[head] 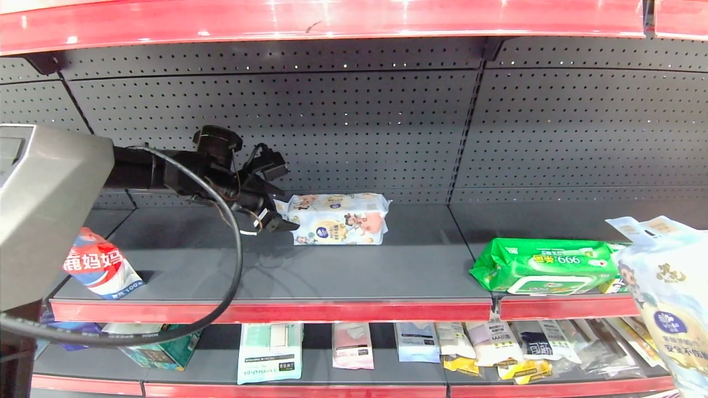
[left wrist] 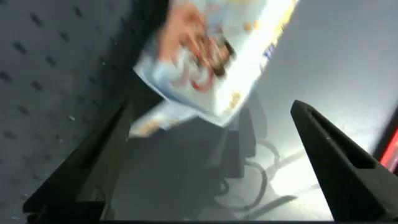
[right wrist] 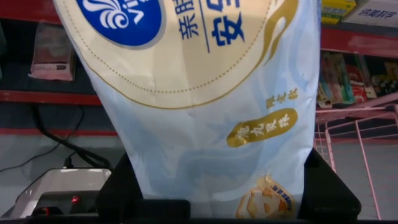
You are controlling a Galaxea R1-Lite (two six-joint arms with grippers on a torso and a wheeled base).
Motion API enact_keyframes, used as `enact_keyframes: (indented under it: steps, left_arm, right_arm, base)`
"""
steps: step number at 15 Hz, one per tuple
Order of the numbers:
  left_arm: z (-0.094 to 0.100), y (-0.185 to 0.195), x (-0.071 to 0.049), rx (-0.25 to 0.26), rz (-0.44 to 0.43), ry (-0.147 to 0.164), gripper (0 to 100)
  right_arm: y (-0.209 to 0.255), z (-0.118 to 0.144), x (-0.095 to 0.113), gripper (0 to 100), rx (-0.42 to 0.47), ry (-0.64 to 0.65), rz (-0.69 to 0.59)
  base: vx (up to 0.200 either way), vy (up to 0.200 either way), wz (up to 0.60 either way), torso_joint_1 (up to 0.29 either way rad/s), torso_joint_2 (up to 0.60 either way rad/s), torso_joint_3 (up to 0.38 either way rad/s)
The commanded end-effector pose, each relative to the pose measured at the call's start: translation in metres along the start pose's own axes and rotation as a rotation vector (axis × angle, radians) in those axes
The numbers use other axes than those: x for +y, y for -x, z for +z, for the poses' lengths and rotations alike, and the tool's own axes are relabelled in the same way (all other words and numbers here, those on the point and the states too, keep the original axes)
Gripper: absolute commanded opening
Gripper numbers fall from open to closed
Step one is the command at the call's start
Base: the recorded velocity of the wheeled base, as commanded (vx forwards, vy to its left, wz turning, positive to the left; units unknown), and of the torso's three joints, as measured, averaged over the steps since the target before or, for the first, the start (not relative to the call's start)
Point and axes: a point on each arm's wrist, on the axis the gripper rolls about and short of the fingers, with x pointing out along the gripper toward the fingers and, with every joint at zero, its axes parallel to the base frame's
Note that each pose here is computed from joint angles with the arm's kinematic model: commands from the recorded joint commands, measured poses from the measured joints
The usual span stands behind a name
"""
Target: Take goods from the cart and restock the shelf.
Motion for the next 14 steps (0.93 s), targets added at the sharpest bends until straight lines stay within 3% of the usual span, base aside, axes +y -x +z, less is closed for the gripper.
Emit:
enact_keyframes:
  steps: [1,3,5,10,13,14]
  left_arm:
    - [0.006,-0.01,0.014,-0.02,0.018,-0.024,100]
    - [0.004,-0.017,0.018,-0.018,0.016,-0.024,100]
    - [0.005,-0.023,0.012,-0.005,-0.014,-0.02,100]
    - [0.011,-0.036,0.011,-0.011,-0.032,-0.032,100]
    - [-0.018,-0.071,-0.002,0.078,-0.138,0.032,100]
    - [-0.019,-0.076,-0.008,0.091,-0.161,0.037,100]
  right_arm:
    - [0.0,-0.001,0.0,0,0.002,0.0,-0.001]
    - [0.0,-0.001,0.0,0,0.004,0.0,0.0]
    - [-0.001,-0.002,0.0,0,0.005,0.002,0.0]
    - [-0.002,-0.004,0.001,0,0.014,0.001,-0.005]
    - [-0.002,-0.004,0.001,0,0.014,0.001,-0.005]
    - [-0.002,-0.004,0.001,0,0.016,0.002,-0.004]
  base:
    - [0.0,0.0,0.0,0.0,0.0,0.0]
    - [0.0,0.0,0.0,0.0,0.0,0.0]
    - [0.0,0.0,0.0,0.0,0.0,0.0]
    - [0.0,0.0,0.0,0.0,0.0,0.0]
    - [0.0,0.0,0.0,0.0,0.0,0.0]
    - [0.0,0.0,0.0,0.0,0.0,0.0]
